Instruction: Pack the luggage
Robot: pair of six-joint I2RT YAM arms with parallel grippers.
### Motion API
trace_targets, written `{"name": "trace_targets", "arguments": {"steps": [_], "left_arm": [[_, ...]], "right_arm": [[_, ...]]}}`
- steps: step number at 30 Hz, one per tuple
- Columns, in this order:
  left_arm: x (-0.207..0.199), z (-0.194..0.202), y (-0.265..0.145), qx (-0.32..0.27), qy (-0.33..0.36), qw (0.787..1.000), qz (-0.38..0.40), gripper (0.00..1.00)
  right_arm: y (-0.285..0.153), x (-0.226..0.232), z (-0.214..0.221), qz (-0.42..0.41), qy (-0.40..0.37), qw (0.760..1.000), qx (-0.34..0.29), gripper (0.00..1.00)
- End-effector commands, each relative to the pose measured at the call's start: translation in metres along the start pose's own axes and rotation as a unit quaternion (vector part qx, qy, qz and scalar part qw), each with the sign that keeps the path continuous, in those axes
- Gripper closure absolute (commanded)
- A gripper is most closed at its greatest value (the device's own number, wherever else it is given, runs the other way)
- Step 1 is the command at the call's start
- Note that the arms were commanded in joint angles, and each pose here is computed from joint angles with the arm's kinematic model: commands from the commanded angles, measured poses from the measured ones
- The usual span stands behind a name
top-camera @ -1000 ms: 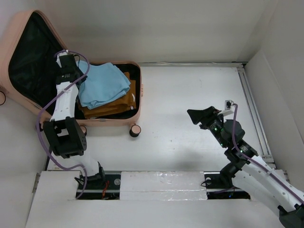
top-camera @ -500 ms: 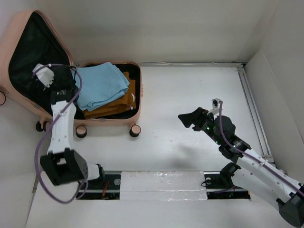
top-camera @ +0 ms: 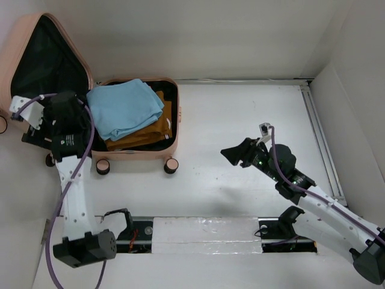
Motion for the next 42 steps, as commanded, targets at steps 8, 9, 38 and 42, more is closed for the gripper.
{"name": "trace_targets", "arguments": {"steps": [8,9,38,42], "left_arm": [[-0.027,-0.005,0.049,-0.015,0.118,0.979,-0.164,0.34],[-0.024,-0.009,0.065,-0.01,0.119,0.976,-0.185,0.36],[0.004,0.064,-0.175,0.261,0.2,0.727,0.603,0.42],[0.012,0.037,-0.192,0.267,0.158,0.639,0.704,0.33]], "right_arm": [[0.007,0.02,-0.011,-0.073,-0.028,0.997,0.002,0.28],[0.009,0.021,-0.013,-0.073,-0.028,0.997,0.002,0.28],[0.037,0.01,-0.006,-0.018,-0.024,0.999,0.018,0.25],[0.042,0.014,-0.01,-0.01,-0.024,0.999,0.018,0.25]]}}
Point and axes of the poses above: each gripper's point midway between its finger pads, its own y axis out along the fingers, its own x axis along the line the jaws close on, z = x × y, the point moved 10 cm from there along -y, back along the fingers, and after that the axes turned 4 degrees about -y, right-handed, at the moved point
